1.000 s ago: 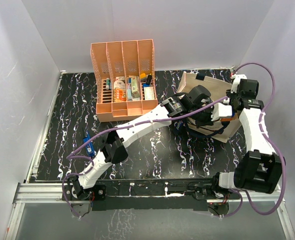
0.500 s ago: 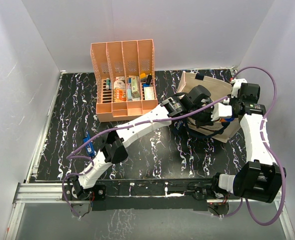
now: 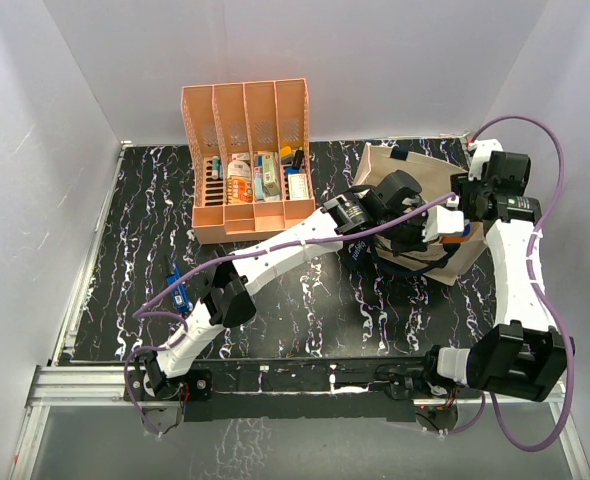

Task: Place the personal care products into the canvas bag
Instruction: Adjust the care product in the canvas bag.

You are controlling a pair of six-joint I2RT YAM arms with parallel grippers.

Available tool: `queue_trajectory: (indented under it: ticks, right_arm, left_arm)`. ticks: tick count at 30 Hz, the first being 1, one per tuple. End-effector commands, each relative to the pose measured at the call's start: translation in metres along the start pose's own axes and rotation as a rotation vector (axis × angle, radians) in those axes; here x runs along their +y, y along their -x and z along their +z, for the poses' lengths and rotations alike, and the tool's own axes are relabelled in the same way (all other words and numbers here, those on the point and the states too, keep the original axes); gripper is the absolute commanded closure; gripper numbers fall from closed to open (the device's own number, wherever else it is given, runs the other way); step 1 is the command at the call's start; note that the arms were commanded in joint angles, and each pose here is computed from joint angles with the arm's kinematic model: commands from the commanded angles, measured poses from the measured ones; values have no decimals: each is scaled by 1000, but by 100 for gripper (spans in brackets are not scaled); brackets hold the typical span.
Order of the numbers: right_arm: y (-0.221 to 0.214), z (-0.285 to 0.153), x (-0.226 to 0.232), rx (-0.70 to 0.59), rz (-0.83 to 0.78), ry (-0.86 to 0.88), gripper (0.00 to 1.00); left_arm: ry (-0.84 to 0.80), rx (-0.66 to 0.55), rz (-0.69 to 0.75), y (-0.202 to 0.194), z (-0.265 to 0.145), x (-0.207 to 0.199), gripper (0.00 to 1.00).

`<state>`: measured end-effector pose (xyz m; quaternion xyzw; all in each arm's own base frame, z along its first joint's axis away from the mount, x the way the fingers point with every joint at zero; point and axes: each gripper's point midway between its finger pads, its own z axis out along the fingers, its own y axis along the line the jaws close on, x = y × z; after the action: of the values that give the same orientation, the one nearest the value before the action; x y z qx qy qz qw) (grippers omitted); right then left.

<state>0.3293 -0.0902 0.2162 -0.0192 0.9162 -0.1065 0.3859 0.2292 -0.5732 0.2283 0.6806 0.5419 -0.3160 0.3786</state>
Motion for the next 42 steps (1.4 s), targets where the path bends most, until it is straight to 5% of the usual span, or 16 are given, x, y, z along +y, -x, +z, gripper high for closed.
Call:
queue_trajectory:
  ticks: [1,16,19,23,26,33,37,42]
  right_arm:
    - [56,-23,-10,-167,-17,5,36]
    - [117,-85,11,-347,47,162,33]
    - [119,-91,11,-363,64,161,32]
    - [119,-99,12,-376,87,163,31]
    - [123,-106,12,-394,93,168,28]
    - [131,-115,11,-392,133,175,13]
    - [139,-119,11,-395,132,183,2]
    - [153,-138,2,-473,140,142,1]
  left_arm:
    - [10,-223,91,93,-49,-10,100]
    - [209,-282,83,120,-69,26,98]
    - [252,-294,92,126,-77,32,81]
    - [321,-297,138,135,-93,42,43]
    - [420,-280,164,139,-114,55,27]
    - [746,-88,92,92,-176,97,3]
    - [931,-16,-21,50,-228,133,3]
    - [1114,-6,-226,2,-316,178,3]
